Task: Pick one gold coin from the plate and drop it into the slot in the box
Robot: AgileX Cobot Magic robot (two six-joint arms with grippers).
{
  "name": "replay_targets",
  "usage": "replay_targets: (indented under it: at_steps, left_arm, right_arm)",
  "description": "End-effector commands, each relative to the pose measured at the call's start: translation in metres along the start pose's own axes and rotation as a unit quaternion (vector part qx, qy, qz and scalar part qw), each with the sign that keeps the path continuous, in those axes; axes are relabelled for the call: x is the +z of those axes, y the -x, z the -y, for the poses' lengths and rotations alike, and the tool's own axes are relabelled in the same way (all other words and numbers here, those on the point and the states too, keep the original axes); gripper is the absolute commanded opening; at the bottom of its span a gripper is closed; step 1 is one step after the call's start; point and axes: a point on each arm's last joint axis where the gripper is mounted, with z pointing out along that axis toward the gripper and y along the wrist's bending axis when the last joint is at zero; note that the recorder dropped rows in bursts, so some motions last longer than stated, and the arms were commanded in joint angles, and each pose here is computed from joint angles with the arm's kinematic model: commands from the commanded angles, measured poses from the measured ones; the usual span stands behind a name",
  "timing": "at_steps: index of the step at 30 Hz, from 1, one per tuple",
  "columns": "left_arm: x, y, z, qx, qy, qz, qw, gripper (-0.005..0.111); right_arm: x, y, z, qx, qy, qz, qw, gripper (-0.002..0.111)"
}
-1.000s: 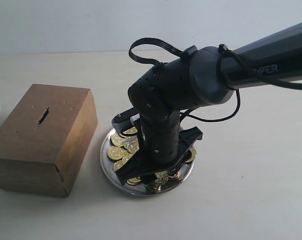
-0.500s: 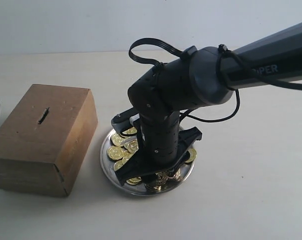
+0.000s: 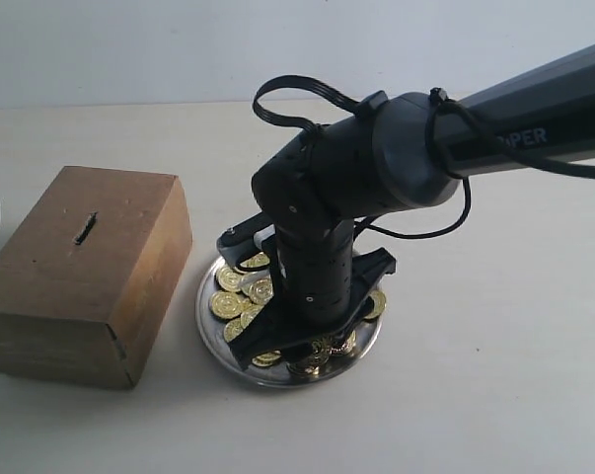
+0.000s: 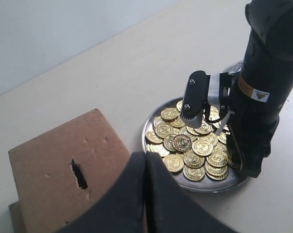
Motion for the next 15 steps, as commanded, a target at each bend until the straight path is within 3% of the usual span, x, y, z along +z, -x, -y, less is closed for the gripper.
replay_targets:
  at_steps: [1, 9, 15]
  left_arm:
    - [0.0, 0.0027, 0.0002, -0.002, -0.002, 0.007, 1.0, 0.0]
    - [0.0, 0.0027, 0.0002, -0.002, -0.002, 0.007, 1.0, 0.0]
    - [0.0, 0.0027, 0.0002, -0.002, -0.002, 0.007, 1.0, 0.0]
  right_arm:
    - [0.0016, 0.0017, 0.0007, -0.019, -0.006, 0.001, 1.0, 0.05]
    - [0.0016, 0.0019, 0.0005, -0.039, -0.005, 0.002, 0.999, 0.051]
    - [0.0015, 0.0034, 0.0, -0.051, -0.003, 0.011, 0.999, 0.058]
